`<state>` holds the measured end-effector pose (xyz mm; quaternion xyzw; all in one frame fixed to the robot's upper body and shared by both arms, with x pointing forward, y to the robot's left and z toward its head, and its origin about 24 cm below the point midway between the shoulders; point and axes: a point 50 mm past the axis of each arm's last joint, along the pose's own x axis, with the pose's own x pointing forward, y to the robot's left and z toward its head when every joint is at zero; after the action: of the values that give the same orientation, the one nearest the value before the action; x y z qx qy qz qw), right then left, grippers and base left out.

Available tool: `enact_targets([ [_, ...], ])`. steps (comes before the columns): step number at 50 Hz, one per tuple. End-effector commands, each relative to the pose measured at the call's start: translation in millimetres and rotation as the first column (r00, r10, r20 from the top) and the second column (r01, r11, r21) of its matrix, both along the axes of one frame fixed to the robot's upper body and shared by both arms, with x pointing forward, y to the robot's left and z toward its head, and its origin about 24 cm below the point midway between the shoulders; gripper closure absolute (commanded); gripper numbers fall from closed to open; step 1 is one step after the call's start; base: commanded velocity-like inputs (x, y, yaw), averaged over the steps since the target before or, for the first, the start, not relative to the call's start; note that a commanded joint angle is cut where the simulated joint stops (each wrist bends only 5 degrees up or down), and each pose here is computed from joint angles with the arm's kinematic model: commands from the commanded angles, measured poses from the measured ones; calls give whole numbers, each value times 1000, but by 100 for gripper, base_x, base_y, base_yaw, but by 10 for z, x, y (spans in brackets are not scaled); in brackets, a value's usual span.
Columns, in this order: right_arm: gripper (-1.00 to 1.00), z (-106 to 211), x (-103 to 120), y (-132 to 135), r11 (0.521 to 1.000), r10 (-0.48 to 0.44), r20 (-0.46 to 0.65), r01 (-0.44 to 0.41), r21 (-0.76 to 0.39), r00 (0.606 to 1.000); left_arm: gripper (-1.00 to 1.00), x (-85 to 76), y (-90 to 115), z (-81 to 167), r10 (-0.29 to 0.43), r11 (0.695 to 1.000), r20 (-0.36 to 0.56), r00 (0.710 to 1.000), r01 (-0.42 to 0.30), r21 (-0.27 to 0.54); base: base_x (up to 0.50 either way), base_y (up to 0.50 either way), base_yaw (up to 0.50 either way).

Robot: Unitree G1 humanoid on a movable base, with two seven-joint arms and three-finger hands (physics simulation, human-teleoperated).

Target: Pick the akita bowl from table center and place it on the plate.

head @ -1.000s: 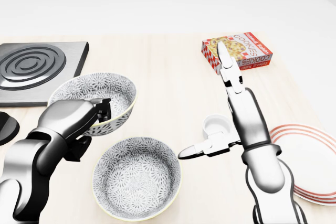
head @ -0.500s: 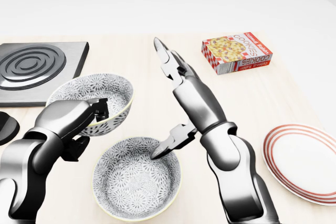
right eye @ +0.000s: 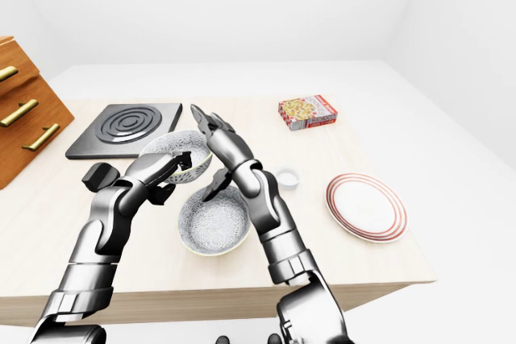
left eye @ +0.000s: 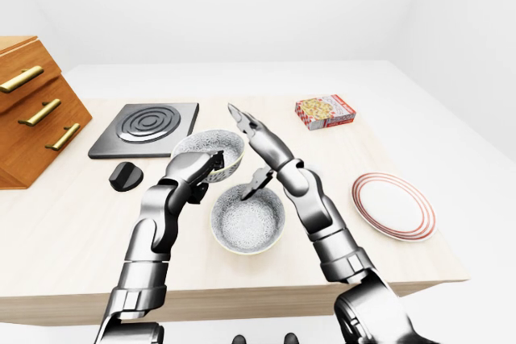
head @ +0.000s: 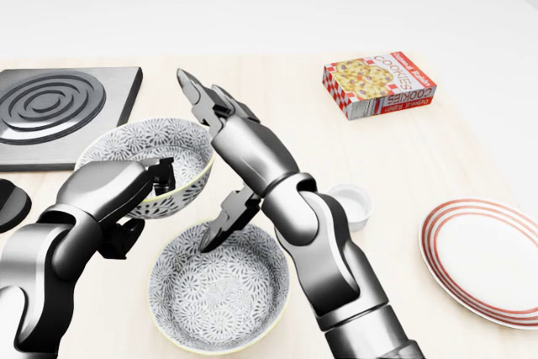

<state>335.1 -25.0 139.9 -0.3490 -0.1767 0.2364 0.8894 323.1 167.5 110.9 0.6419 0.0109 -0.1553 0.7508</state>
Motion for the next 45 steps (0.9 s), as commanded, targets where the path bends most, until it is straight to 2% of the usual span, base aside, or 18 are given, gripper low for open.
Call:
enact_targets([
  [1, -100, -166, 156, 24, 995, -56, -48, 52, -79, 997, 100, 4, 3, 51, 7, 1000, 46, 999, -6, -11, 0, 0, 0],
  [6, -100, -257, 213, -61, 989, -102, -63, 95, -114, 993, 100, 4, 3, 53, 7, 1000, 50, 999, -7, -12, 0, 0, 0],
  [17, -100, -345, 185, -8, 990, -79, -106, 66, -124, 991, 100, 5, 5, 55, 9, 1000, 55, 998, -8, -12, 0, 0, 0],
  [24, -100, -316, 206, 119, 990, -58, -107, 43, -136, 993, 100, 6, 6, 53, 8, 1000, 52, 999, -7, -16, 0, 0, 0],
  [29, -100, -359, 254, 128, 986, -76, -125, 56, -156, 989, 100, 7, 6, 53, 8, 1000, 52, 999, -7, -18, 0, 0, 0],
  [30, -74, -372, 271, 120, 985, -84, -130, 62, -163, 988, 100, 7, 7, 53, 8, 1000, 52, 999, -7, -17, 0, 0, 0],
  [31, -9, -374, 273, 119, 984, -85, -131, 63, -164, 988, 100, 7, 7, 53, 8, 1000, 52, 999, -7, -17, 0, 0, 0],
  [32, 33, -387, 291, 105, 983, -96, -134, 73, -170, 986, 100, 7, 7, 54, 9, 1000, 55, 998, -8, -19, 0, 0, 0],
  [34, 100, -400, 300, 97, 982, -102, -141, 77, -172, 985, 100, 7, 7, 55, 9, 1000, 58, 998, -8, -19, 0, 0, 0],
  [45, 100, -422, 308, 42, 979, -123, -135, 98, -177, 983, 100, 7, 9, 62, 14, 1000, 77, 997, -13, -22, 0, 0, 0],
])
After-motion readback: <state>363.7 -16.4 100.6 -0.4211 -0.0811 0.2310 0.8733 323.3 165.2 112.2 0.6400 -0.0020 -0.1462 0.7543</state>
